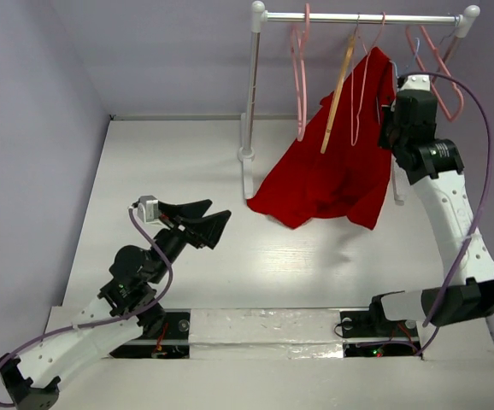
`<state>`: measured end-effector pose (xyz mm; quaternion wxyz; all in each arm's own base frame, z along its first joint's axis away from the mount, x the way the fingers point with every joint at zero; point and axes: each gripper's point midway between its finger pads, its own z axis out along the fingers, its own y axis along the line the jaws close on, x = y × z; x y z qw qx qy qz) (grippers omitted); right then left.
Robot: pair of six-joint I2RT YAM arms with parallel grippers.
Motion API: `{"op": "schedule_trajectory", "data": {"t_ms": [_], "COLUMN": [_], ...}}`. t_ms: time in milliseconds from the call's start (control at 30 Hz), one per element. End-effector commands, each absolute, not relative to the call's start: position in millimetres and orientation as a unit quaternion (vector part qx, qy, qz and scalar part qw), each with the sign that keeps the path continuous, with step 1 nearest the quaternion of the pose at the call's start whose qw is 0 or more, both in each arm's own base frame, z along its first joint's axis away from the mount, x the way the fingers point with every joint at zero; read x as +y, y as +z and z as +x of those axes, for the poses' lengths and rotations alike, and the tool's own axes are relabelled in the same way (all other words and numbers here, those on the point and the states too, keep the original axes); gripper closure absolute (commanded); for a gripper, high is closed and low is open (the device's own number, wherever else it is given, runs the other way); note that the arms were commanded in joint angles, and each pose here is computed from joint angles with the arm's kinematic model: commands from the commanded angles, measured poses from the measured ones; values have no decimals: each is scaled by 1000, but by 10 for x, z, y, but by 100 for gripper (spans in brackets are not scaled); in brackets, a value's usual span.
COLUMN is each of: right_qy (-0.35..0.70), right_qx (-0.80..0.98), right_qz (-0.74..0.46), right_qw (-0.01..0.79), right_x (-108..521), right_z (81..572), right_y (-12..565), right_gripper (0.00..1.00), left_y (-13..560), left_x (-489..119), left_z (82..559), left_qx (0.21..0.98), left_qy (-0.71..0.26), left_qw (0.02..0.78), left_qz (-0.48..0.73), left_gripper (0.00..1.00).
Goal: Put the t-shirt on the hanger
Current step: Place the hanger at the clothesline.
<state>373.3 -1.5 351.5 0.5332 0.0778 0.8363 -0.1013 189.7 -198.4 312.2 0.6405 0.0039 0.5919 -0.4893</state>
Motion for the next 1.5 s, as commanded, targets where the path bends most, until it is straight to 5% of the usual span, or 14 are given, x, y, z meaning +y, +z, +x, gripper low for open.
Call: {"op": "schedule_trajectory", "data": {"t_ms": [0,500,1467], "right_qy": [-88,-37,-27], "right_qx": [787,756,788], "right_qz": [75,49,45], "right_qw": [606,651,613], "right_x": [-133,-281,-438], "right_z": [3986,4373,4948], "right_y": [4130,4381,4068], "right_gripper": [100,100,100], "left_y": [3286,3262,3233], "left_x": [-1887,-1865,-1874], "left_z": [1872,1885,1918], "left_qx": [559,559,564], "left_qy": [-494,-489,-482], "left_qw": [666,670,671], "left_qz": [-6,-9,-9], "left_gripper": [10,10,10]}}
